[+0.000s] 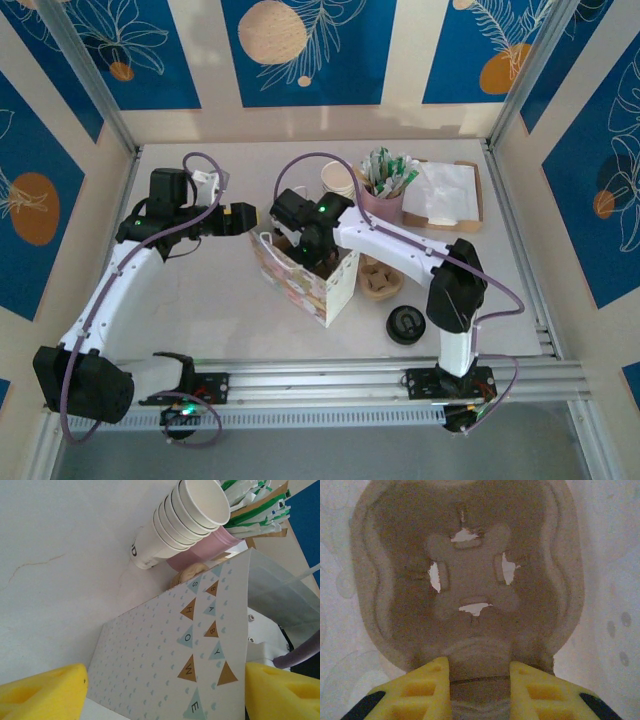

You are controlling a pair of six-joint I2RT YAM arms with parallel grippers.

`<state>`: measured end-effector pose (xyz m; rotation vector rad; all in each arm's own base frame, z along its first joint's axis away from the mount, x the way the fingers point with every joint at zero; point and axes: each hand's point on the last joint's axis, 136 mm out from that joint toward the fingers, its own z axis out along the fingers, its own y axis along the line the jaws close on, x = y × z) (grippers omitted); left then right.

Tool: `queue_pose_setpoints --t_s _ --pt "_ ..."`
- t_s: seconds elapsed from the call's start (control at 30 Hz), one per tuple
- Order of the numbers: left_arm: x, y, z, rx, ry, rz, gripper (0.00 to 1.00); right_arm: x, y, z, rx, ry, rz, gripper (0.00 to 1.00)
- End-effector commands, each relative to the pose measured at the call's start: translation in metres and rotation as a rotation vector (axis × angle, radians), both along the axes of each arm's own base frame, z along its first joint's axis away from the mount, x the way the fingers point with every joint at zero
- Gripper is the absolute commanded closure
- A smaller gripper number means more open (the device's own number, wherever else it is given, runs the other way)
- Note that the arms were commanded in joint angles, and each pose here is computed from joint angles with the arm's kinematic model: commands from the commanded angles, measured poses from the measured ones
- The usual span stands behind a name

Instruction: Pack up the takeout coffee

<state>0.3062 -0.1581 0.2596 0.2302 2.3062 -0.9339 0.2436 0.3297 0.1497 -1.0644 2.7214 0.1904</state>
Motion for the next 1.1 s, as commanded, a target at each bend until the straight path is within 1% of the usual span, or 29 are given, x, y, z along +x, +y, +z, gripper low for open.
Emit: queue_pose_setpoints --t_s 0.0,0.67,1.07 --pt "-0.003 -0.003 -0.004 0.004 0.01 -0.008 0.21 -0.01 0.002 -0.013 -0.015 0.048 0.032 0.72" --pt "-0.003 -0.003 -0.005 0.004 0.017 -0.01 0.21 -0.012 0.005 -0.043 -0.045 0.1 0.015 0.71" --pt "-0.003 -0.003 -0.007 0.008 0.021 -0.009 0.21 -0.008 -0.005 -0.053 -0.091 0.081 -0.014 0.63"
